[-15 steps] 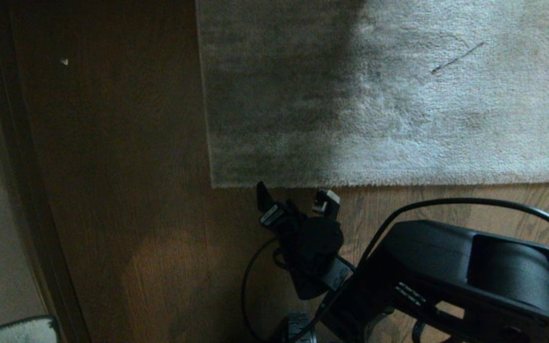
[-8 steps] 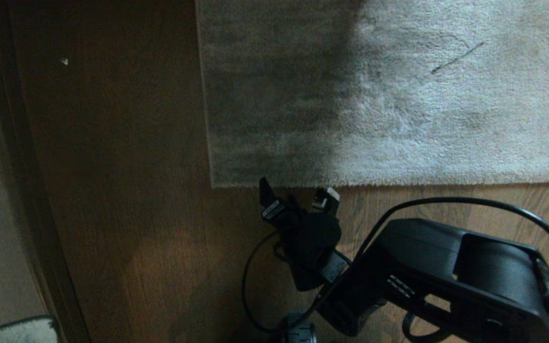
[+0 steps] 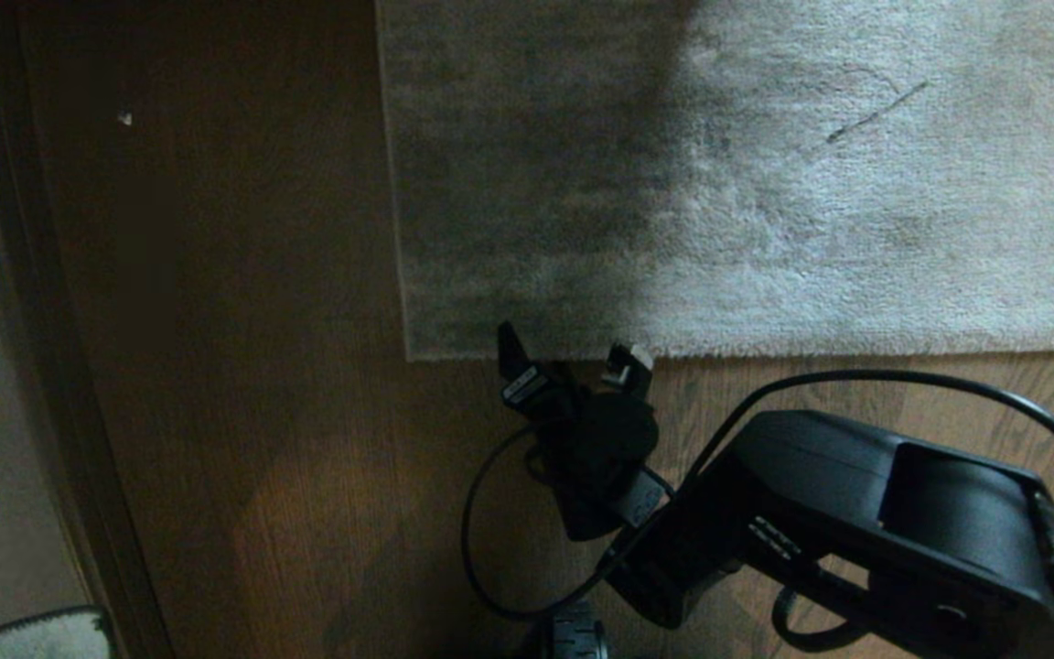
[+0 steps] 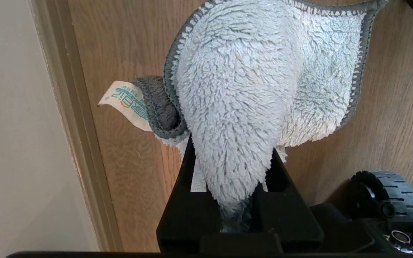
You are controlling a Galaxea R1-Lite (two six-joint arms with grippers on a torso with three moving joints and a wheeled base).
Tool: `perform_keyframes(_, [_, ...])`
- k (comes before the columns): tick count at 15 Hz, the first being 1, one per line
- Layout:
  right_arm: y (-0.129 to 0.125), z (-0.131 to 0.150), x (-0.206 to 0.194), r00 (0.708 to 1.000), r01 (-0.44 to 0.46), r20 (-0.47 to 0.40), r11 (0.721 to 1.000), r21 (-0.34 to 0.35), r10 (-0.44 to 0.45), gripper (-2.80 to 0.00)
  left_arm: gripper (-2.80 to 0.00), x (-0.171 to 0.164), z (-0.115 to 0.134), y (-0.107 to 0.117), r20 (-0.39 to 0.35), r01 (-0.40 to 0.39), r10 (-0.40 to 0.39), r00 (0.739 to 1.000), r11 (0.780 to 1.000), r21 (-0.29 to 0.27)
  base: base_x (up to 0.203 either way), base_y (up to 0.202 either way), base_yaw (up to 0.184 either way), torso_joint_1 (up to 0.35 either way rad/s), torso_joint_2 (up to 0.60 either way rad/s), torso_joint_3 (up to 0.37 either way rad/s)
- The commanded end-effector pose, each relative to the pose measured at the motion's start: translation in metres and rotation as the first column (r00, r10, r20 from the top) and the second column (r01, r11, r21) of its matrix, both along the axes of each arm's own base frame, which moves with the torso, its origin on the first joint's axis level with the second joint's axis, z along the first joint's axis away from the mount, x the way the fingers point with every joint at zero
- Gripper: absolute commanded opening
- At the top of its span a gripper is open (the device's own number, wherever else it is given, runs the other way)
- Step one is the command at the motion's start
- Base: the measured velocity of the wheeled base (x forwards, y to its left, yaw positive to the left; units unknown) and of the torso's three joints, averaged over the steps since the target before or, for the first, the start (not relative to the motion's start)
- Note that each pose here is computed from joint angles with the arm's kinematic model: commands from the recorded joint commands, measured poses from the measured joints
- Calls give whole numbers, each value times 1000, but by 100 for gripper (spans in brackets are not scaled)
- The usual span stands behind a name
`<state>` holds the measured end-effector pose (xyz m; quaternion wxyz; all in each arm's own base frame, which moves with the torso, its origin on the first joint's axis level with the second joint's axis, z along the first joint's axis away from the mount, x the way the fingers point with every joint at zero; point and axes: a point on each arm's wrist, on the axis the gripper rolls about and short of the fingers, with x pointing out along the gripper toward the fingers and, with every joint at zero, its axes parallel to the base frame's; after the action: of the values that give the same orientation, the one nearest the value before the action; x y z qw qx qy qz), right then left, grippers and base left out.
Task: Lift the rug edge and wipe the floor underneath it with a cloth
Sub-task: Lift up the carpet
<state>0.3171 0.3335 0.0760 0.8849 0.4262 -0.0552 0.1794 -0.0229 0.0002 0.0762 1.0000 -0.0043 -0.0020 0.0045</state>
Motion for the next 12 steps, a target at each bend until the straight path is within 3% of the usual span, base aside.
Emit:
perform_keyframes(1, [-4, 8, 1, 999, 9, 36, 999, 44, -10, 0, -280, 0, 0, 0, 1, 0, 0, 1000, 1000, -1, 0, 0, 0, 0, 0, 0])
perform_keyframes(12, [-29, 50, -19, 998, 22, 58, 999, 38, -24, 0, -280, 0, 0, 0, 1, 0, 0, 1000, 1000, -1, 0, 0, 0, 0, 0, 0])
